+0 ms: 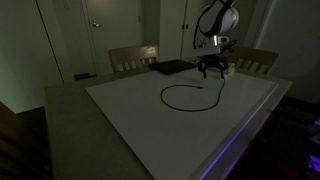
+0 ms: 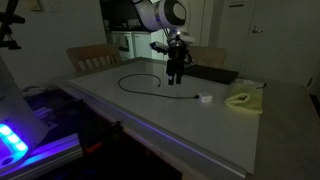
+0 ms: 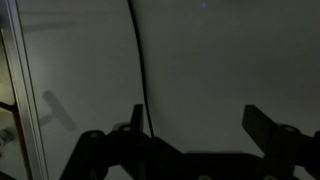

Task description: Coil the phone charger once

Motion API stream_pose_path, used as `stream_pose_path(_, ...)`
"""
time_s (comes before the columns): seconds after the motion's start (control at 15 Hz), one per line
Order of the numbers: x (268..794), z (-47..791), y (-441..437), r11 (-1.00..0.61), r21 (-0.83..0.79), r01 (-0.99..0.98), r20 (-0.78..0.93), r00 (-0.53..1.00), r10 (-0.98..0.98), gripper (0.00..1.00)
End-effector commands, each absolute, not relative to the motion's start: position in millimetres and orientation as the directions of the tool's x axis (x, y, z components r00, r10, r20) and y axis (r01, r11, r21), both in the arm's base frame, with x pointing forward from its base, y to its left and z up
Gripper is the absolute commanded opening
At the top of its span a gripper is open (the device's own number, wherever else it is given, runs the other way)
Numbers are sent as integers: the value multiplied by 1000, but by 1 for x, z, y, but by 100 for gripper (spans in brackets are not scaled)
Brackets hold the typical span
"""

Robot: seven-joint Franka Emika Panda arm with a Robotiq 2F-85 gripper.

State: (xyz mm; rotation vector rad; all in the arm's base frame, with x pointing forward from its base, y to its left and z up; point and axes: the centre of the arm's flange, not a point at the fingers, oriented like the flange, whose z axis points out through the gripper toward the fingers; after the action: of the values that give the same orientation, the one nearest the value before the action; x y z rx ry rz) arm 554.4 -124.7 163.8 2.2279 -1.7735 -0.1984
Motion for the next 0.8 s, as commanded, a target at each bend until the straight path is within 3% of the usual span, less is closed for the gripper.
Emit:
stream_pose_path(0.0,547,167,-146,-374,324,-869,-56,377,-924,100)
stream_pose_path(0.47,527,165,-195,-687,350,-637,-183,672,-717,100)
stream_pose_path(0.73,523,165,-198,-691,356,-629,-180,679,-712,100)
